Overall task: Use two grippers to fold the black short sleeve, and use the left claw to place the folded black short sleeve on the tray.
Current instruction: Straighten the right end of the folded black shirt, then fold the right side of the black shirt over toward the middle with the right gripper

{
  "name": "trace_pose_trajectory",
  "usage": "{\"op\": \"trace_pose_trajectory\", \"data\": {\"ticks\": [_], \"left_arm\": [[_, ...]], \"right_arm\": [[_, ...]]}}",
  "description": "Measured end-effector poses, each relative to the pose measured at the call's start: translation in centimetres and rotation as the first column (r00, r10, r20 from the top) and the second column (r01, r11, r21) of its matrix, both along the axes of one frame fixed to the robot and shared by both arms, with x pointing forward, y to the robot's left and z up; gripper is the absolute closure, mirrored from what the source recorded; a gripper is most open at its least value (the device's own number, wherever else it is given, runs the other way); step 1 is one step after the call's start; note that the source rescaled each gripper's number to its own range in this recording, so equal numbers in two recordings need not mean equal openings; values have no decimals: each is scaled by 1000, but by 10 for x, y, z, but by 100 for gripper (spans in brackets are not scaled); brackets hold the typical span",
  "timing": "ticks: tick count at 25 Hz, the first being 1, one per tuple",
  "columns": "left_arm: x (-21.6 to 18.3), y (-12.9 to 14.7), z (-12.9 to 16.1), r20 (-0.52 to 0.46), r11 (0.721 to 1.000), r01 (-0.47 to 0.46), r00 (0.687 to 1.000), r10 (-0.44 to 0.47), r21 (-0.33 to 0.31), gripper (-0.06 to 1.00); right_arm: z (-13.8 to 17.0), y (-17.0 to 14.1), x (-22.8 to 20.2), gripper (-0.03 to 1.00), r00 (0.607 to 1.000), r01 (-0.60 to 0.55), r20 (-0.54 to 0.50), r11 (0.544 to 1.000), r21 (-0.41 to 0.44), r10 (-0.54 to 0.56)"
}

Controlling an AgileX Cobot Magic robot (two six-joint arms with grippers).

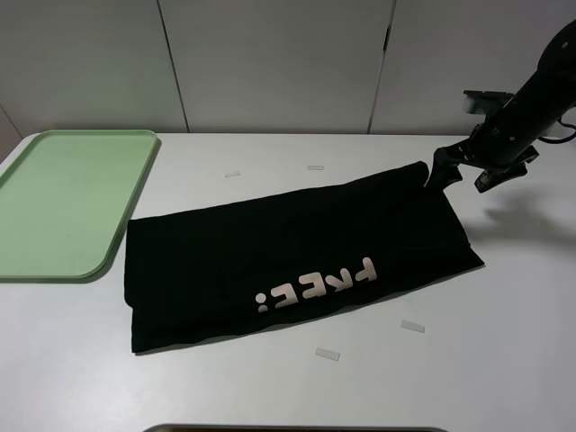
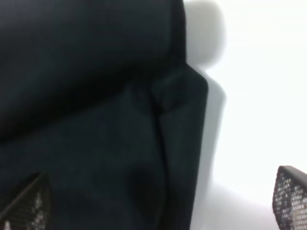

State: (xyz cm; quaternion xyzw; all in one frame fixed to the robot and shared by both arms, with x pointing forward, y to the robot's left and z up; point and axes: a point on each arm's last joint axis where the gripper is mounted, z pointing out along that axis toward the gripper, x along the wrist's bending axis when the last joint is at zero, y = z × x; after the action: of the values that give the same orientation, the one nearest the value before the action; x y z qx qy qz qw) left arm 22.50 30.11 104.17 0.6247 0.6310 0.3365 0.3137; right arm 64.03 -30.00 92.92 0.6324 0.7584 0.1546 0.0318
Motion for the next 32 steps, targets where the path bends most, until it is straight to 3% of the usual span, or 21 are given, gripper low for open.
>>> {"op": "trace_pose_trajectory", "data": {"ticks": [11,23,26,32], "left_arm": [[0,0,0,0,1000,0,1000,0,0,-5],[0,0,0,0,1000,0,1000,0,0,-5],[0,0,0,0,1000,0,1000,0,0,-5],[0,0,0,0,1000,0,1000,0,0,-5]], "right_arm": [[-51,-5,6,-3,990,-68,-120,995,74,77],[-53,7,-1,-1,969,-61,-224,981,185,103],[-55,9,-3,25,963,-63,-246,979,196,111],[-58,8,-1,95,966,-13,-251,982,189,61]]}}
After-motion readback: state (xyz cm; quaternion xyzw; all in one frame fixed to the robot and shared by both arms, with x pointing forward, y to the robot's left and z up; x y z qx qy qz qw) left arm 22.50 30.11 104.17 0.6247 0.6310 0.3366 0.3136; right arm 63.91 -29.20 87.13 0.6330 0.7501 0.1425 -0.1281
